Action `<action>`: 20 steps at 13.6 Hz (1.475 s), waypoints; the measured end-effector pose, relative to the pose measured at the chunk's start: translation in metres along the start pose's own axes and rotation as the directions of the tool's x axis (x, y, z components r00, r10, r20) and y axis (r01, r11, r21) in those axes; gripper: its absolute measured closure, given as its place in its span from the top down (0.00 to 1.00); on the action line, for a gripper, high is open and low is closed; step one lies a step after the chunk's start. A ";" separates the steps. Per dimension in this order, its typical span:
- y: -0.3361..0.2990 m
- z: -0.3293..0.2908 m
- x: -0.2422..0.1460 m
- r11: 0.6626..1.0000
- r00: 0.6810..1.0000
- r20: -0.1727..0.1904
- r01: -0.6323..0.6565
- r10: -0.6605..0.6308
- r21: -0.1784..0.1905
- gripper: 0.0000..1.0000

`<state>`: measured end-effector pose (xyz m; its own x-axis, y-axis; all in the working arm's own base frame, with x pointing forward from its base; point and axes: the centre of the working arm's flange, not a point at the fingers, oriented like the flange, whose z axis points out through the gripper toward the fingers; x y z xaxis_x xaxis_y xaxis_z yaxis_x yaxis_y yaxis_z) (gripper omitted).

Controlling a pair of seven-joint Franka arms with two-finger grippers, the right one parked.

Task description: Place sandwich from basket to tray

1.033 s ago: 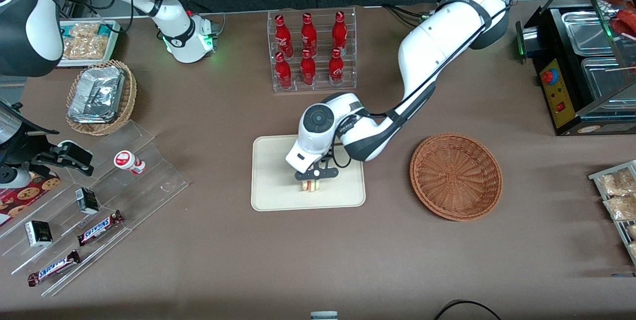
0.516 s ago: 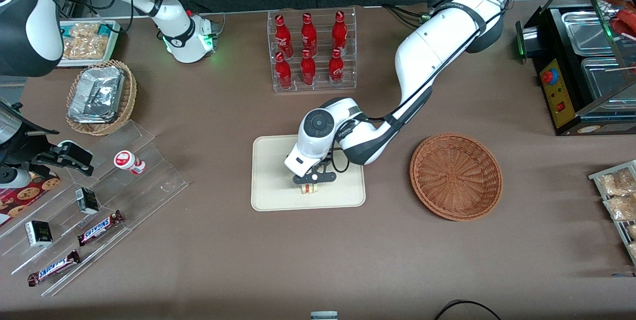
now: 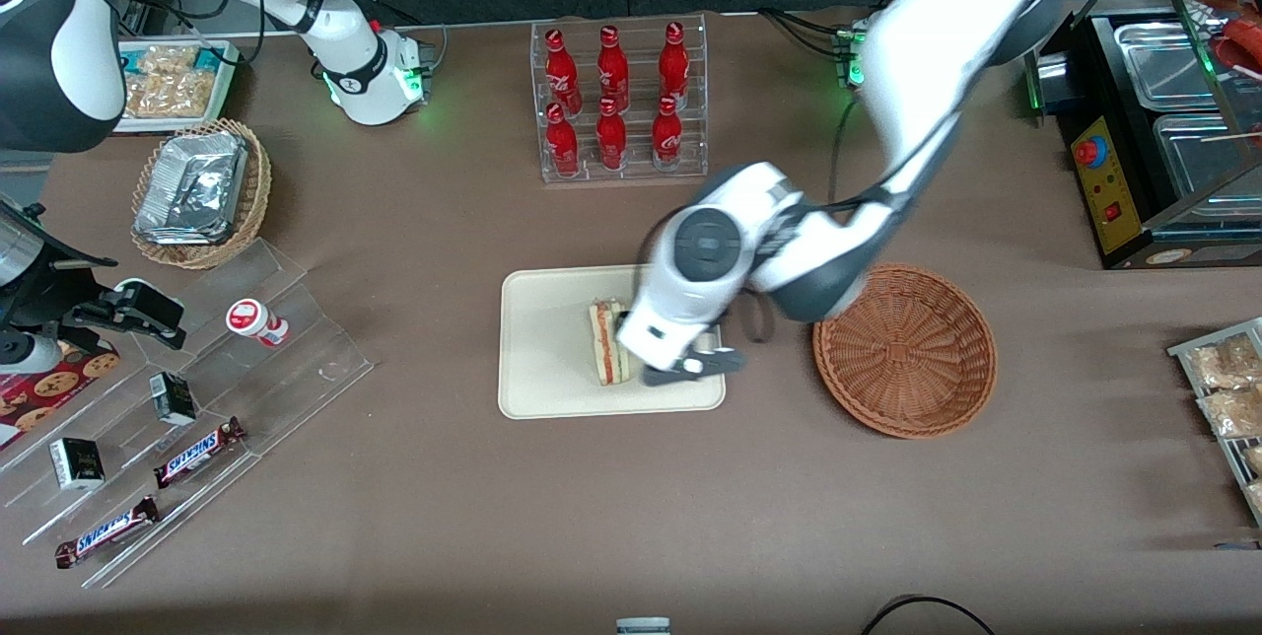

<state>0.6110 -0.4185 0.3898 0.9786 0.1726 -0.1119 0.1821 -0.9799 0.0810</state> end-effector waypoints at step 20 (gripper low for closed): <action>-0.375 -0.248 -0.020 0.992 0.998 -0.005 -0.068 0.069 0.108 1.00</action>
<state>0.5473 -0.0299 0.6077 0.9893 0.1047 -0.1016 0.1033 -0.9945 -0.0191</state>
